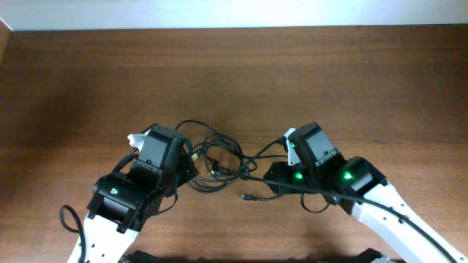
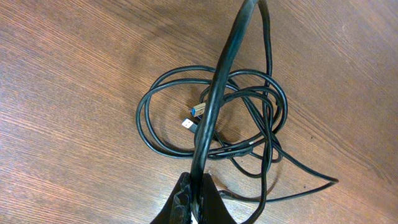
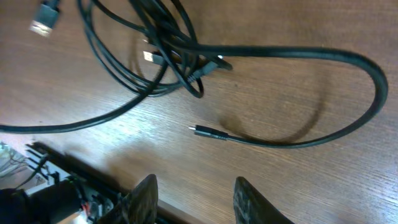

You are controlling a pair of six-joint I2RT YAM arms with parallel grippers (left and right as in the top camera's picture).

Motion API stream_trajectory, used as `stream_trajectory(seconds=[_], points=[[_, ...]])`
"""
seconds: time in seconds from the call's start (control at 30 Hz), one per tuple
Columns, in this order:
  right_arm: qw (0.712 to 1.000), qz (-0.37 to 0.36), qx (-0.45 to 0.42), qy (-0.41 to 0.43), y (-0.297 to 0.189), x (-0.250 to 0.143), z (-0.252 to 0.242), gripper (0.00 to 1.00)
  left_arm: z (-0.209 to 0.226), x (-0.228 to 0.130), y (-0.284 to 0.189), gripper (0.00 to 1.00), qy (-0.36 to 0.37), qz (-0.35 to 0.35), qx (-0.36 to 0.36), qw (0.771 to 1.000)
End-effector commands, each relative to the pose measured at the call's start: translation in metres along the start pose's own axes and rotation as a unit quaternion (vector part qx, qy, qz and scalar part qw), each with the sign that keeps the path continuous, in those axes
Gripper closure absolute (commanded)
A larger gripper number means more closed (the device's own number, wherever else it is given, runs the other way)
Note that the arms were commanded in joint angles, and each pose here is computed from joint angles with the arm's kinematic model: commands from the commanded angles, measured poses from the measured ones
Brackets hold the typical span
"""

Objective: Untangle cables

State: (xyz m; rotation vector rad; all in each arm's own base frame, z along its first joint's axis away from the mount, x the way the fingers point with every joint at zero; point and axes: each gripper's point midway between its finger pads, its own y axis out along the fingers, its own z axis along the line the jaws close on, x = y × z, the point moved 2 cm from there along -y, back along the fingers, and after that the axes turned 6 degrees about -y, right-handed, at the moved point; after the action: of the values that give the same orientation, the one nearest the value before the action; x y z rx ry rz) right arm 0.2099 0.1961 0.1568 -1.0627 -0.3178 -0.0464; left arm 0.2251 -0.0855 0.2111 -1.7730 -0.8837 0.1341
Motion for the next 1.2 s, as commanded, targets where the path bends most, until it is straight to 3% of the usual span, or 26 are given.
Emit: stream_trajectory(seconds=[0.0,0.2,0.33,0.5,0.63,0.87,0.9,0.97,1.07,1.17], points=[[0.999,0.035,-0.014,0.016,0.016,-0.006,-0.008,0.61,-0.001,0.003,-0.005,1.00,0.009,-0.010,-0.005,1.000],[0.997,0.068,-0.031,0.028,0.042,-0.008,-0.018,0.61,0.003,0.001,-0.009,1.00,0.023,-0.006,-0.003,1.000],[1.000,0.022,0.012,0.009,0.046,0.016,-0.002,0.50,0.001,-0.001,-0.021,1.00,0.032,-0.012,-0.029,0.999],[0.995,-0.050,0.083,-0.028,0.043,0.050,0.028,0.45,0.001,0.001,-0.048,1.00,0.027,-0.042,-0.080,0.996],[0.986,-0.104,0.094,-0.090,0.048,0.066,0.052,0.35,-0.002,0.004,-0.061,1.00,0.024,-0.061,-0.112,0.992],[0.988,-0.066,0.045,-0.131,0.126,0.051,0.049,0.32,-0.008,-0.001,-0.062,1.00,0.026,-0.045,-0.130,0.990],[0.989,-0.059,0.039,-0.129,0.138,0.050,0.044,0.35,-0.008,-0.001,-0.062,1.00,0.027,-0.045,-0.130,0.990],[0.991,-0.045,0.021,-0.124,0.158,0.046,0.032,0.59,-0.007,-0.001,-0.062,1.00,0.027,-0.044,-0.128,0.990],[0.992,-0.046,-0.008,-0.120,0.166,0.046,0.020,0.82,-0.006,-0.001,-0.062,1.00,0.029,-0.044,-0.126,0.991],[0.993,-0.053,-0.019,-0.107,0.163,0.053,0.009,0.87,-0.003,0.003,-0.062,1.00,0.027,-0.056,-0.118,0.991]])
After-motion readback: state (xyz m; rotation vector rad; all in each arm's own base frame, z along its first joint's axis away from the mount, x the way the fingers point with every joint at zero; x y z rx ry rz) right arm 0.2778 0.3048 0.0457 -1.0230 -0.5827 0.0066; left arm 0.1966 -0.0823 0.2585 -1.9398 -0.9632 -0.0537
